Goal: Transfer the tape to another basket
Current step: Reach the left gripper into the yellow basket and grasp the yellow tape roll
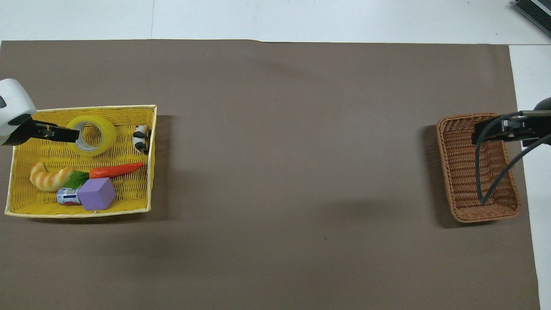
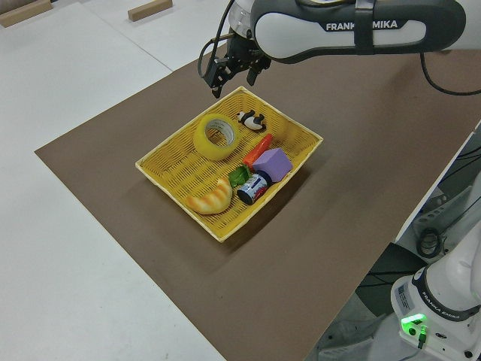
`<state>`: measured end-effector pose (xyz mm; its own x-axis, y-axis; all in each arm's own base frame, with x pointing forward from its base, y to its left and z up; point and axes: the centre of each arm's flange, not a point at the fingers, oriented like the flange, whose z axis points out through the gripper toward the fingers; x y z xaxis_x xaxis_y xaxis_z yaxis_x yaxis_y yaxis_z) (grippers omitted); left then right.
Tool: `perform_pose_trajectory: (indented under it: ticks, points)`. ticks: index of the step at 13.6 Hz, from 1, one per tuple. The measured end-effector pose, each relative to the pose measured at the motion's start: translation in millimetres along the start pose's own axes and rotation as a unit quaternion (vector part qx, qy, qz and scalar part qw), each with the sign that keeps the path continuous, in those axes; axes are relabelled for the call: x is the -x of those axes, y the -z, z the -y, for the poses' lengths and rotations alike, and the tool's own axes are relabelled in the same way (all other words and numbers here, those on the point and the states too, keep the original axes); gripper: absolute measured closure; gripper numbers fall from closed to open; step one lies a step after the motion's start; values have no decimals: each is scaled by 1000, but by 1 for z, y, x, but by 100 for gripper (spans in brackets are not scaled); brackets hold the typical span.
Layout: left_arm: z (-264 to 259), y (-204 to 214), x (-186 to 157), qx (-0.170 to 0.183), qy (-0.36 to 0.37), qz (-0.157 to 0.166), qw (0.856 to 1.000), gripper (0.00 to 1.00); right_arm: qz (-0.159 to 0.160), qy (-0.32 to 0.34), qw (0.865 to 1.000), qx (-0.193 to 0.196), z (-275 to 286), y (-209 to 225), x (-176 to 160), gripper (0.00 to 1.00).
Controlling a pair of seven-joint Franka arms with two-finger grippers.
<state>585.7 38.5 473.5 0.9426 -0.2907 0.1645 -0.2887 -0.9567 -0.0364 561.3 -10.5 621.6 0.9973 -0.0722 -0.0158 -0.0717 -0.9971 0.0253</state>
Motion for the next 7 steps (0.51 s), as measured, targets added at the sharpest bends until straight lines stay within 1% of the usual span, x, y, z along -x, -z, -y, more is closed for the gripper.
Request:
perform_pose_trajectory:
  ticks: [2,7]
  points:
    - [12,-30,7,-3,-3,0,1000,0,1,0,1000,0,0,0,0,0]
    - [43,-103,8,-22,12,-26,999,0,2,0,1000,0,0,-1,0,0]
